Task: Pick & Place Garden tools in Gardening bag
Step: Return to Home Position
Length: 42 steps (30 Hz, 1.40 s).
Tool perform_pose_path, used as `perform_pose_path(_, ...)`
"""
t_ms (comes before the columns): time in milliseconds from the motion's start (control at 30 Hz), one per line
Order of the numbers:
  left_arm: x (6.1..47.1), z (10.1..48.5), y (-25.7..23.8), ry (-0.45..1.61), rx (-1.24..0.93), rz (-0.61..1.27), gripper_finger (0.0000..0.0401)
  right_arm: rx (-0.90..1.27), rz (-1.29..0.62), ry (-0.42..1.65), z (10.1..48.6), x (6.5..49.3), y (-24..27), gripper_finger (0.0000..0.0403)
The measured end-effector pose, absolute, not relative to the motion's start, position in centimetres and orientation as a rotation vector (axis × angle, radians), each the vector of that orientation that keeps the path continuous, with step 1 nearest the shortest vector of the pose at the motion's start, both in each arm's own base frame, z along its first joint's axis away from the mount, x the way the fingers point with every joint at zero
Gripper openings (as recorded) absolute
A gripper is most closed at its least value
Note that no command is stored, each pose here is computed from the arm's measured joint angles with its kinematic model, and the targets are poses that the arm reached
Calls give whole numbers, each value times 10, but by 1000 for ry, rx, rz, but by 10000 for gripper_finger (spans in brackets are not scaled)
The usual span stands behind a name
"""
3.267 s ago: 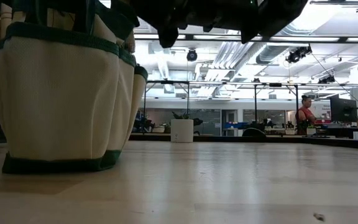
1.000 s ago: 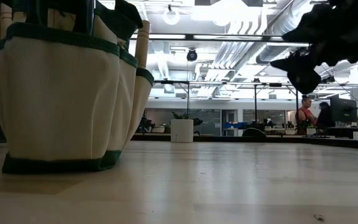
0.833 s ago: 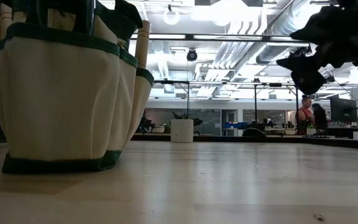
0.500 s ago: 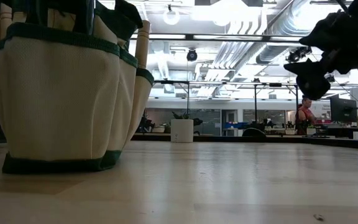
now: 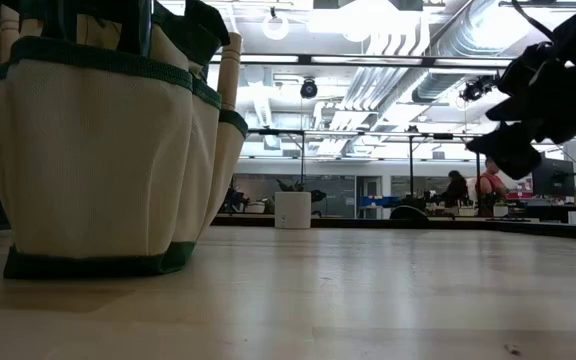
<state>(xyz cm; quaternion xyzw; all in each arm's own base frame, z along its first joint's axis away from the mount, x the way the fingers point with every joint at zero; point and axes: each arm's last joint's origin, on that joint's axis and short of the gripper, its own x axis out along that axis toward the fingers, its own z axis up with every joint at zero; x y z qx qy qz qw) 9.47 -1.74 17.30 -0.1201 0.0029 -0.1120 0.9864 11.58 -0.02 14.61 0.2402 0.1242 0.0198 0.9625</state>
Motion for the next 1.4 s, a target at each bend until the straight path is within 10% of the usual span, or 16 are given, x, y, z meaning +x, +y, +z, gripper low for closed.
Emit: perform_pose_path(1400, 95, 173, -17, 6, -241, -225, 0, 582, 48, 141, 156, 108, -1, 235)
